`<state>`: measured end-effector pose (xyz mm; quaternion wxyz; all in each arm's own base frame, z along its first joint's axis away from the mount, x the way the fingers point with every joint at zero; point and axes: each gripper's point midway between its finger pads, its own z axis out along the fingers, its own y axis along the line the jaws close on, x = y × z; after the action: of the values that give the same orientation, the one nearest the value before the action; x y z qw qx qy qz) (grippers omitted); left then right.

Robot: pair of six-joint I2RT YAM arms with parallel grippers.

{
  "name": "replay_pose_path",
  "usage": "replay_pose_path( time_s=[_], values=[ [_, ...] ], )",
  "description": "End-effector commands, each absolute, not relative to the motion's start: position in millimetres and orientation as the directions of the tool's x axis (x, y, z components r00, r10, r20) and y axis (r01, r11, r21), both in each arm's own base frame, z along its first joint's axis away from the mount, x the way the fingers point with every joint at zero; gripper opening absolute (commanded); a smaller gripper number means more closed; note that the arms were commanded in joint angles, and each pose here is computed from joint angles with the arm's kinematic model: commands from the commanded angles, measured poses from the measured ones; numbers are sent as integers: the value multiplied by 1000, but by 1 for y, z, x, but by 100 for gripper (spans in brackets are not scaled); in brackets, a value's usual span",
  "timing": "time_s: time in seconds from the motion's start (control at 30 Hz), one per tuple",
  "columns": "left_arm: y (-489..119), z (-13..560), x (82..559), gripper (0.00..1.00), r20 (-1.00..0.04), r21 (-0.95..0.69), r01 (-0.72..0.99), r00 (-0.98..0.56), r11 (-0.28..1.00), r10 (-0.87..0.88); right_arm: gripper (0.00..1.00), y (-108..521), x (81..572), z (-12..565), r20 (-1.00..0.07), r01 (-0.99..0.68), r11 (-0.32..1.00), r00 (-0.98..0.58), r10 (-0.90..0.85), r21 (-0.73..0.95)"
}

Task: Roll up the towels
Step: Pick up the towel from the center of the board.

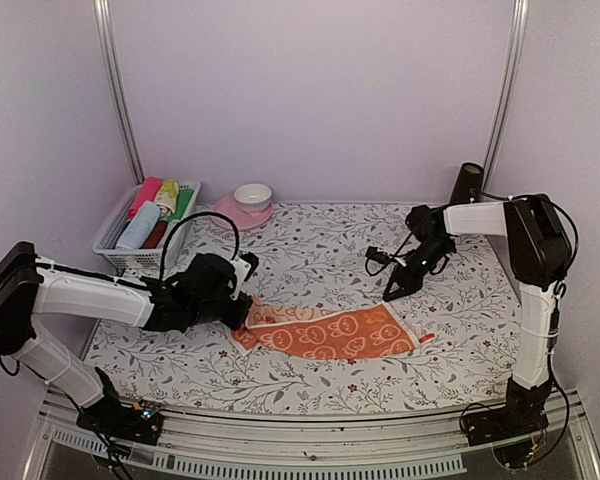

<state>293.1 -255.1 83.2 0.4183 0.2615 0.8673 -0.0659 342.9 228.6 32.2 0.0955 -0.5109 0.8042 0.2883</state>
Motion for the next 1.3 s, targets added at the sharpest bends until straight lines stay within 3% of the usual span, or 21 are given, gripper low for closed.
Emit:
replay_pose_path(
  time_s=[0.0,0.17,0.6,0.93,1.27],
  values=[
    [-258,86,299,0,-771,90,500,-512,861,378,18,226,338,41,-466,-875,302,-462,-755,379],
    [-261,85,300,0,-770,87,505,-513,859,380,30,229,343,33,-459,-864,318,-481,-747,389],
    [-266,85,301,0,-768,93,514,-508,853,389,37,225,341,17,-412,-834,360,-527,-743,418],
    [-269,84,301,0,-769,88,518,-508,851,389,27,225,335,10,-389,-820,348,-534,-750,455],
    [-269,81,301,0,-766,89,516,-512,852,390,5,231,327,12,-390,-801,314,-541,-745,510]
  ],
)
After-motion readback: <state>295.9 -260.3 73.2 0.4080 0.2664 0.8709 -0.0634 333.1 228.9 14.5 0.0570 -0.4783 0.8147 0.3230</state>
